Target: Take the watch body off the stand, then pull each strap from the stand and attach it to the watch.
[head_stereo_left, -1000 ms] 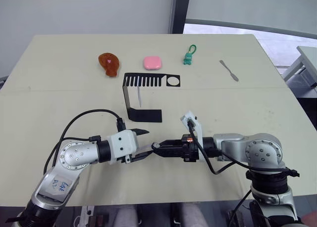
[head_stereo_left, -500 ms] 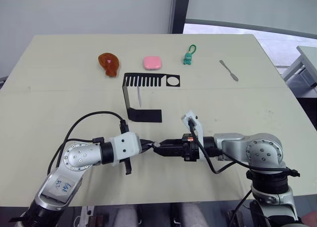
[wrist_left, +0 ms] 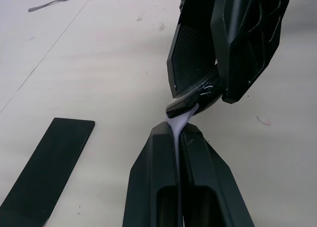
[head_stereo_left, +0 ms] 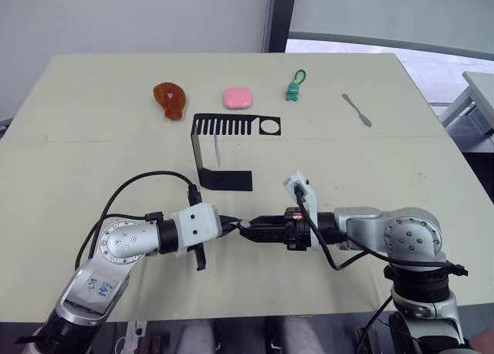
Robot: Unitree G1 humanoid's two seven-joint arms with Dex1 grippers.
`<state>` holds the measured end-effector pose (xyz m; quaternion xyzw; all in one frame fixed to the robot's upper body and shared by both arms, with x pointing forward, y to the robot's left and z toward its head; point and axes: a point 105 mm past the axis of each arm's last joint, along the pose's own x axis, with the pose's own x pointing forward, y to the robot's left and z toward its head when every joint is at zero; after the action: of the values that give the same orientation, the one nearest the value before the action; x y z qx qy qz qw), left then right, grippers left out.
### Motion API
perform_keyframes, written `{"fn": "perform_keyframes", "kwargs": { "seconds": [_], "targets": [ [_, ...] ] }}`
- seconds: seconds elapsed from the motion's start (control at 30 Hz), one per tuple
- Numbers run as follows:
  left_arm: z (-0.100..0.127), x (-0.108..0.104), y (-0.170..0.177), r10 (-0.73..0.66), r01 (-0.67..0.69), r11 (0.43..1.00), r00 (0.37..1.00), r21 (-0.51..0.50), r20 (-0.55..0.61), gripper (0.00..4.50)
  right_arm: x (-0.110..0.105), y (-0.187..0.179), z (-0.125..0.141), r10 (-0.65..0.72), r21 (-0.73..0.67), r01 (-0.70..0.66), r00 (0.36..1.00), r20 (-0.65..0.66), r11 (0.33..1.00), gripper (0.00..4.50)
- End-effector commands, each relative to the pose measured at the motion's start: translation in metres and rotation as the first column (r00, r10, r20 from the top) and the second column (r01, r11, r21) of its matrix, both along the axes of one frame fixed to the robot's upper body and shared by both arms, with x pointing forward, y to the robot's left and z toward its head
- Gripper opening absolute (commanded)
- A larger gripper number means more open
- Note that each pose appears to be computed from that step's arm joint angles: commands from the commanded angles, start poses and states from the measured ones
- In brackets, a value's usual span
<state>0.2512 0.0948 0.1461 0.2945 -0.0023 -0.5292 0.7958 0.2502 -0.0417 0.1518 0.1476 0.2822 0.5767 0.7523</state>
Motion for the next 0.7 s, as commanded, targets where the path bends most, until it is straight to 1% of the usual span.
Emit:
{"fn": "perform_keyframes", "kwargs": {
  "seconds": [0.03,0.7],
  "targets": [
    [0.0172,-0.0065,-0.0102,-0.051,0.053,0.998,0.997,-0.032,0.059,0.05,-0.0026,0.0022,0.0035,0.013,0.005,-0.013,1.000,0.009,1.000,1.60],
    [0.0199,-0.0131,-0.0188,-0.081,0.083,0.996,0.995,-0.033,0.059,0.05,0.0014,0.0013,-0.0039,-0.017,-0.040,0.016,0.999,-0.034,0.999,1.60]
  ]
}}
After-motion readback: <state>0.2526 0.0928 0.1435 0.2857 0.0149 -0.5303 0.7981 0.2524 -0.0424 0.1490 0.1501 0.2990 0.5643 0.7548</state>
